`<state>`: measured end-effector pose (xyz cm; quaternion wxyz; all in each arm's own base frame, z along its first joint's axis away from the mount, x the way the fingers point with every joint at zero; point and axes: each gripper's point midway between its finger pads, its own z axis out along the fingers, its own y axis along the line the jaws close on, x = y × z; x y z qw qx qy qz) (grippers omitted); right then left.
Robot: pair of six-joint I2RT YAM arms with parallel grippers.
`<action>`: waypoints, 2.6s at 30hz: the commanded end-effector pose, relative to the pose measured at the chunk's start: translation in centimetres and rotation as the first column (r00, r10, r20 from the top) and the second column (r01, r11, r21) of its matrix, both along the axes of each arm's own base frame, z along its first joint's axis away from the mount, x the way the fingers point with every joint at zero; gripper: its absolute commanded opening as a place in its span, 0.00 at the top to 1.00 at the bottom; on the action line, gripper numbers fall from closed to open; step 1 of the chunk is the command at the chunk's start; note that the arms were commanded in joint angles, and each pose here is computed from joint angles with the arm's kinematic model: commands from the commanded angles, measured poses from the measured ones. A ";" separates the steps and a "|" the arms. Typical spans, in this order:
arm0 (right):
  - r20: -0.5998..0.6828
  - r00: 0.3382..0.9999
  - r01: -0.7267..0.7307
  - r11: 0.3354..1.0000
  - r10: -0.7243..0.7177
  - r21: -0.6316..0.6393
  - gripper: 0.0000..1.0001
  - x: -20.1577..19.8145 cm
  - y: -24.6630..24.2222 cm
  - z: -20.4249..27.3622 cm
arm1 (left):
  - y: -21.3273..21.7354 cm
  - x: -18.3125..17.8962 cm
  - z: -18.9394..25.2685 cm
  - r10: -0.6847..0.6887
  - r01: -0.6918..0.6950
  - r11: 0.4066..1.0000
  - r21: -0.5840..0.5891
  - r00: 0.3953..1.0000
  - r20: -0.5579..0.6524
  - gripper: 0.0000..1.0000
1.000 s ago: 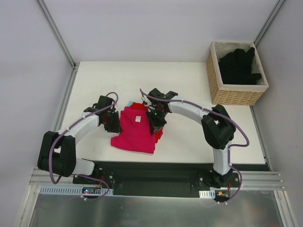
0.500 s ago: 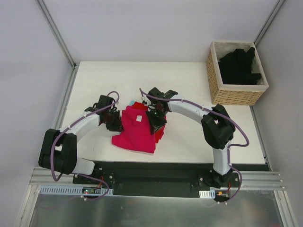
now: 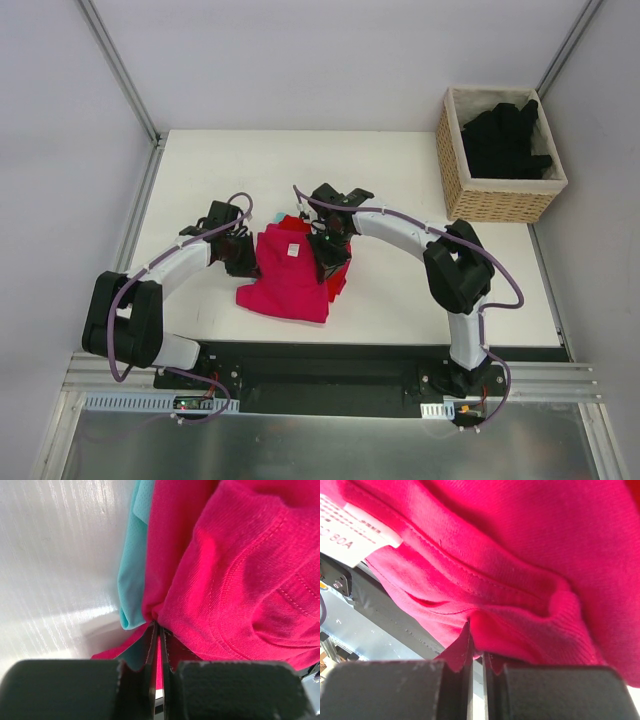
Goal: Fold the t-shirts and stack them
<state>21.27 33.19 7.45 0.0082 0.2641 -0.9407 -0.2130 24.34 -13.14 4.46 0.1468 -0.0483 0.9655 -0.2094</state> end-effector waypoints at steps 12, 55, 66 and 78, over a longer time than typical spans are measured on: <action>0.043 0.999 -0.005 0.999 0.003 0.042 0.99 0.9 0.9 2.0 | -1.0 2.3 12.3 -0.008 0.027 0.997 -0.077 0.973 0.231 1.00; 0.101 0.995 -0.019 1.000 0.019 -0.002 0.99 1.5 -0.6 4.5 | 1.6 0.7 1.2 0.060 -0.047 0.991 0.127 0.993 -0.106 0.69; 0.088 0.996 -0.026 1.000 0.027 -0.009 0.99 1.4 -1.1 4.5 | 3.8 1.3 3.5 0.088 -0.083 0.971 0.226 0.996 -0.016 0.50; 0.090 0.995 -0.038 0.999 0.040 -0.023 0.99 0.9 -2.0 4.6 | 0.7 2.2 1.2 0.016 -0.015 0.998 0.061 1.000 -0.017 0.53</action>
